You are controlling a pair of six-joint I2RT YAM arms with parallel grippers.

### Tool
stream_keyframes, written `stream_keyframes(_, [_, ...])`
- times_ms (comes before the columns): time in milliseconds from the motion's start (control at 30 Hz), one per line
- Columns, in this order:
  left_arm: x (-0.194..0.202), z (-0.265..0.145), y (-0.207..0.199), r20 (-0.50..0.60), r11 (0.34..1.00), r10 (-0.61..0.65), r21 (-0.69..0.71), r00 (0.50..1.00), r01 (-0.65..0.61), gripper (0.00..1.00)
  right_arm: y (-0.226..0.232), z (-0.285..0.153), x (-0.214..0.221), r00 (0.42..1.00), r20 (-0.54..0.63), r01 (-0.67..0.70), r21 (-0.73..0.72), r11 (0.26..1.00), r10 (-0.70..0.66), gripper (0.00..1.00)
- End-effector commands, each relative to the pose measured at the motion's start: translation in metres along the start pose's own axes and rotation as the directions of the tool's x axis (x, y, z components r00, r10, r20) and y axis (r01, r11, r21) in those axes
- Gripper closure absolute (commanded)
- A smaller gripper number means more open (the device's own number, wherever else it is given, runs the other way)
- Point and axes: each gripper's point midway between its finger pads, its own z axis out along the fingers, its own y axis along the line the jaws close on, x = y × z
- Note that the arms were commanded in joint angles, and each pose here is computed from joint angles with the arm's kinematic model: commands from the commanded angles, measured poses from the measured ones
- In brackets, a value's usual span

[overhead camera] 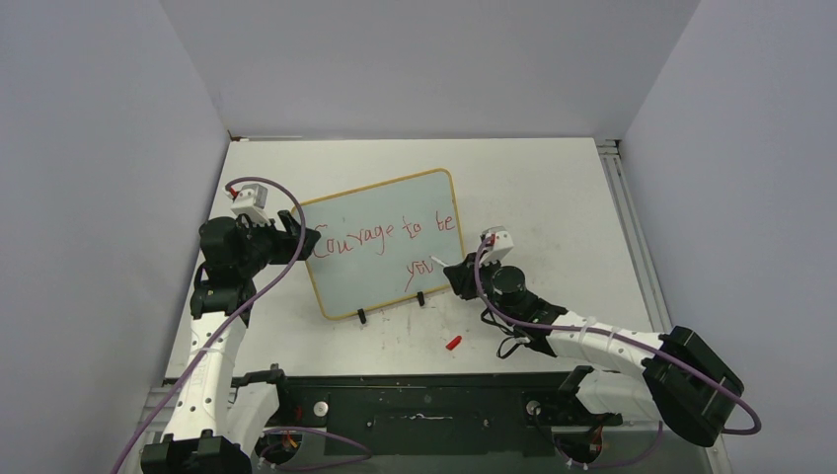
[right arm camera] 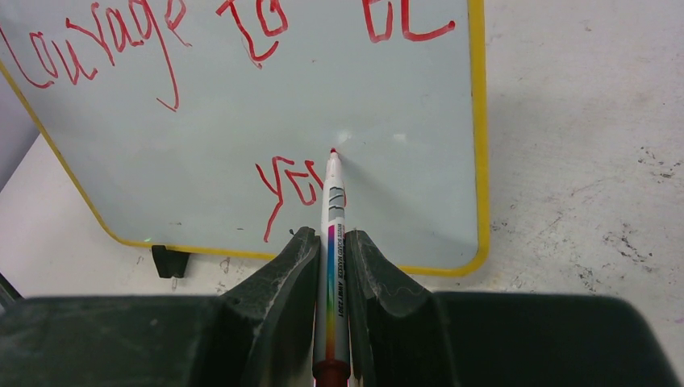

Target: Write a sentence on the whiteboard

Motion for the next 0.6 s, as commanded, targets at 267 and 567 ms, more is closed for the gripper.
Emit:
stream_keyframes(267, [-0.018,-0.004,-0.007,0.055,0.999,0.038,0.018,0.998,-0.039,0.3,-0.012,-0.002,0.012,1.0,-0.006,-0.026,0.03,0.999,0.026,0.95])
stream_keyframes(567, [-0.018,-0.005,-0.007,0.056,0.999,0.038,0.019,0.998,-0.04,0.3,-0.021,-0.011,0.027,0.998,-0.025,-0.054,0.056,0.997,0.055,0.95])
